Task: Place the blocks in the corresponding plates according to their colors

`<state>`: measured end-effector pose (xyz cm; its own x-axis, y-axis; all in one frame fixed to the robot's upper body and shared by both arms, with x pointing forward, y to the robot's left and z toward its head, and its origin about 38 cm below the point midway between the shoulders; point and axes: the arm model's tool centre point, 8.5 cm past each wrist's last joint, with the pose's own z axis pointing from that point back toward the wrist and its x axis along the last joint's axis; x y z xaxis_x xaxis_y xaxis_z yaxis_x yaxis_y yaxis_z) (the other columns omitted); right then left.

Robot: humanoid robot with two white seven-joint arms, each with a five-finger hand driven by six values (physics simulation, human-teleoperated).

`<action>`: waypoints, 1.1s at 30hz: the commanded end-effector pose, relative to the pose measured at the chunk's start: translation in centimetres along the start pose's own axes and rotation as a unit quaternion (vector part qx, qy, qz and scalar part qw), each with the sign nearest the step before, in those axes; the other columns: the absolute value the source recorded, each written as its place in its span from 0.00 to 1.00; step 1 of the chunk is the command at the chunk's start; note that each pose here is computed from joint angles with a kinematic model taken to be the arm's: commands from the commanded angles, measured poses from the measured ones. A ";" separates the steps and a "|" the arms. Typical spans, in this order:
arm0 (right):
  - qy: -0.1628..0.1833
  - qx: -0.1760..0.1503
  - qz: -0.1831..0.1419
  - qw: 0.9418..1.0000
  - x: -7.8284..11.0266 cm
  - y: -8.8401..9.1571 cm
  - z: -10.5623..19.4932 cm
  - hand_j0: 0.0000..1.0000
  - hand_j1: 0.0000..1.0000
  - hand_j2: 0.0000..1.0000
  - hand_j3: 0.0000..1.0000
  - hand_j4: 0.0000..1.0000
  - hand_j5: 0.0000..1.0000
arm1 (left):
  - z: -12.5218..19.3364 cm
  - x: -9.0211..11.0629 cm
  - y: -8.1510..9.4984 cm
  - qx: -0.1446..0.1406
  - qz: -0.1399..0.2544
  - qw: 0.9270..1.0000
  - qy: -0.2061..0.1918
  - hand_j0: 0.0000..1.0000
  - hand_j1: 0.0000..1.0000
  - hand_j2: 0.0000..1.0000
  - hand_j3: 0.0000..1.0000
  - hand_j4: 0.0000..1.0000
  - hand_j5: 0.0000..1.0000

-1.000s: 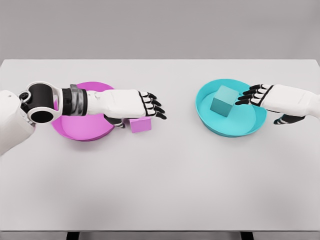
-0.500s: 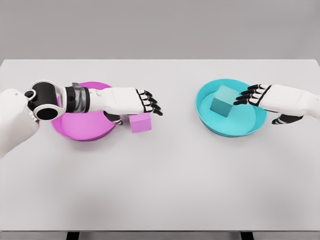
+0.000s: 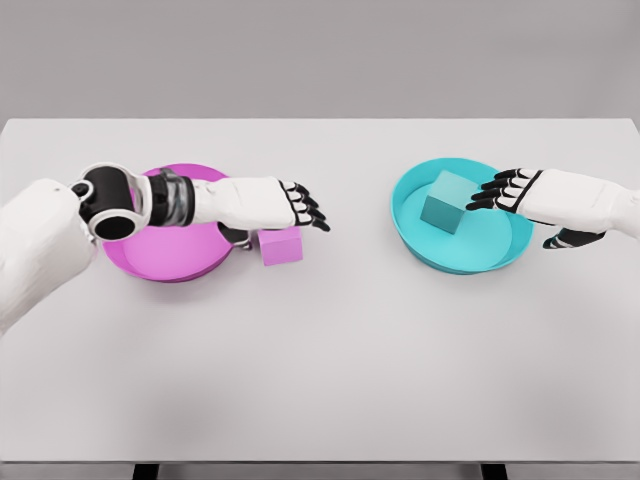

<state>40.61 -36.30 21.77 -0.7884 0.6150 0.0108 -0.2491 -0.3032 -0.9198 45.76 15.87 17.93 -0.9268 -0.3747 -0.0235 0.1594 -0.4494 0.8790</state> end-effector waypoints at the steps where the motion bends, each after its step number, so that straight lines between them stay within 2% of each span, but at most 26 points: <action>1: 0.000 -0.003 -0.003 1.000 0.0 -0.1 0.0 1.00 1.00 1.00 1.00 1.00 1.00 | -0.5 -0.1 -0.1 -0.001 0.002 1.000 0.002 0.99 0.99 0.99 0.99 0.99 0.99; 12: 0.000 -0.002 -0.002 1.000 0.0 0.0 0.1 1.00 1.00 1.00 1.00 1.00 1.00 | -0.9 -0.2 -0.4 -0.007 0.002 1.000 0.005 0.98 0.98 0.98 0.98 0.98 0.98; 23: 0.001 -0.002 -0.003 1.000 0.0 0.0 0.1 1.00 1.00 1.00 1.00 1.00 1.00 | -0.8 -0.6 -0.8 -0.013 0.008 1.000 0.010 0.67 0.67 0.67 0.67 0.67 0.67; 26: 0.001 -0.002 -0.003 1.000 0.0 0.0 0.1 1.00 1.00 1.00 1.00 1.00 1.00 | -0.8 -0.6 -0.8 -0.013 0.008 1.000 0.010 0.63 0.63 0.63 0.63 0.63 0.63; 29: 0.000 -0.002 -0.003 1.000 0.0 -0.1 0.1 1.00 1.00 1.00 1.00 1.00 1.00 | -0.6 -0.7 -0.9 -0.014 0.008 1.000 0.011 0.54 0.54 0.54 0.54 0.54 0.54; 33: 0.000 -0.003 -0.002 1.000 0.0 -0.1 0.1 1.00 1.00 1.00 1.00 1.00 1.00 | -0.5 -0.8 -0.4 -0.010 0.006 1.000 0.011 0.54 0.54 0.54 0.54 0.54 0.54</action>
<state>40.55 -36.33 21.83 -0.7886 0.6148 0.0108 -0.2489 -0.3032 -0.9199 46.65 15.90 17.50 -0.9177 -0.3962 -0.0306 0.1711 -0.4634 0.8695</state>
